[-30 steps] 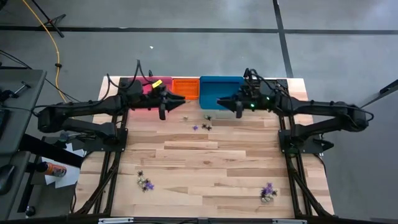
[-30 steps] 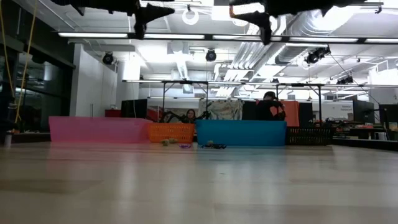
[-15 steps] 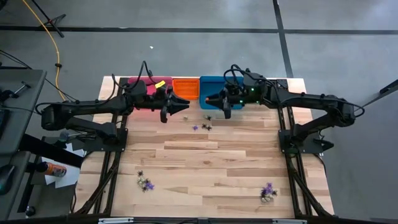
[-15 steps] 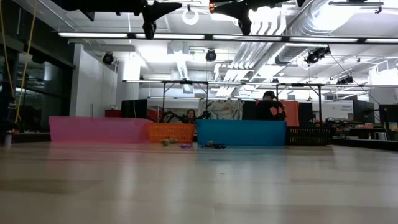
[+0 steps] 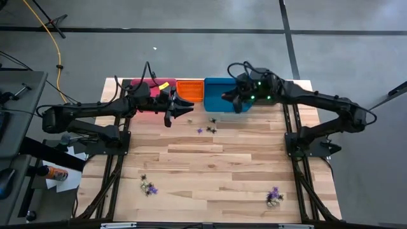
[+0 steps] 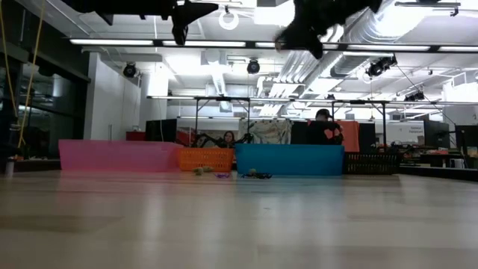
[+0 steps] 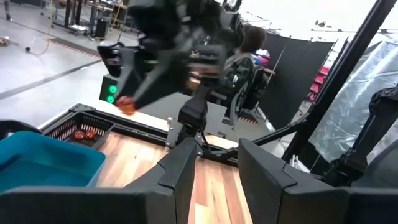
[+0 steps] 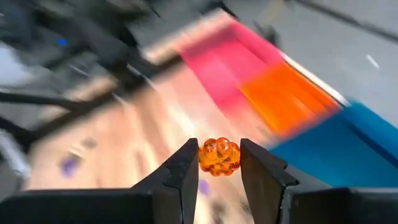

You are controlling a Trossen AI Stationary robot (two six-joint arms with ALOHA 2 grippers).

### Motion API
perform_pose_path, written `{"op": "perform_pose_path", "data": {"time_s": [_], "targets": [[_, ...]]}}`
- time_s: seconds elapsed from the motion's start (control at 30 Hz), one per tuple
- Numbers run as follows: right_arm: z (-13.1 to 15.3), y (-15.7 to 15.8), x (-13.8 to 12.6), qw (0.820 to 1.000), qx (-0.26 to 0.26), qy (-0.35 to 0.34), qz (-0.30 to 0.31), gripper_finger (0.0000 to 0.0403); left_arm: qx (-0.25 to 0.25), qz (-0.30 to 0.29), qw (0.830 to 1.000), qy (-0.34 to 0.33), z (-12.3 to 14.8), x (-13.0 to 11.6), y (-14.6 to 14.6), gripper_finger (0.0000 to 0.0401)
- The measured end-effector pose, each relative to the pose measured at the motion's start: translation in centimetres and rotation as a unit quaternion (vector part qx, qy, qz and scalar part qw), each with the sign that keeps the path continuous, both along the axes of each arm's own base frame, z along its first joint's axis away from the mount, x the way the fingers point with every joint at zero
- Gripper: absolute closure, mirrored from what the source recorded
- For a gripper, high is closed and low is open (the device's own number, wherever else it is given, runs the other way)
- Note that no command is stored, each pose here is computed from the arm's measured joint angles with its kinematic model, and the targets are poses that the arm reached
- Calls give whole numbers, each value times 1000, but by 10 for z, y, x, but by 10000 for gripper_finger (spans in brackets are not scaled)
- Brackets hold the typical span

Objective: Sort Halloween decoration
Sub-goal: Put the orange pumpkin toy into the black bin

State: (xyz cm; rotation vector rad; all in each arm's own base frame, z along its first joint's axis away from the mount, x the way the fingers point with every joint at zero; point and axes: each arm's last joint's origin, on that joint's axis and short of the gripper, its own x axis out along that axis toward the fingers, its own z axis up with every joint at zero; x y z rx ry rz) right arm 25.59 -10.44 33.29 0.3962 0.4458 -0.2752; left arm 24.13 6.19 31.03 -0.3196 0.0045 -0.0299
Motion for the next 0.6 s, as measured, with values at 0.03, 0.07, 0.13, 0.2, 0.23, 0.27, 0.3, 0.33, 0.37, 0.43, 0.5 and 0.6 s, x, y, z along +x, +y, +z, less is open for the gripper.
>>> {"op": "perform_pose_path", "data": {"time_s": [0.03,0.07,0.13,0.2,0.23,0.27,0.3,0.33,0.37,0.43,0.5,0.6], "targets": [[-3,-5,-7,1000,6,25,-11,300,-1,0,1000,2,0,0,0,293],[-7,-10,-13,999,11,49,-20,300,-1,0,1000,4,-1,0,0,293],[-13,-18,-26,995,17,93,-37,300,-2,0,1000,8,-1,0,0,293],[-23,-28,-39,990,17,125,-55,300,0,0,1000,14,-3,0,0,293],[-30,-32,-46,988,18,138,-65,300,0,0,1000,16,-3,0,0,293],[-37,-38,-53,986,22,148,-79,300,0,0,1000,17,-3,0,0,293],[-45,-44,-62,983,28,156,-97,300,0,0,1000,17,-3,0,0,293],[-53,-49,-70,979,37,166,-116,300,0,0,1000,16,-3,0,0,293],[-62,-55,-78,974,47,174,-135,300,-1,0,1000,16,-3,0,0,293],[-77,-69,-95,963,67,182,-184,300,-4,0,1000,16,-3,0,0,293],[-88,-84,-107,951,82,173,-244,300,-8,0,1000,14,-3,0,0,293],[-97,-108,-125,913,96,175,-355,300,-8,7,1000,12,-2,0,0,293]]}}
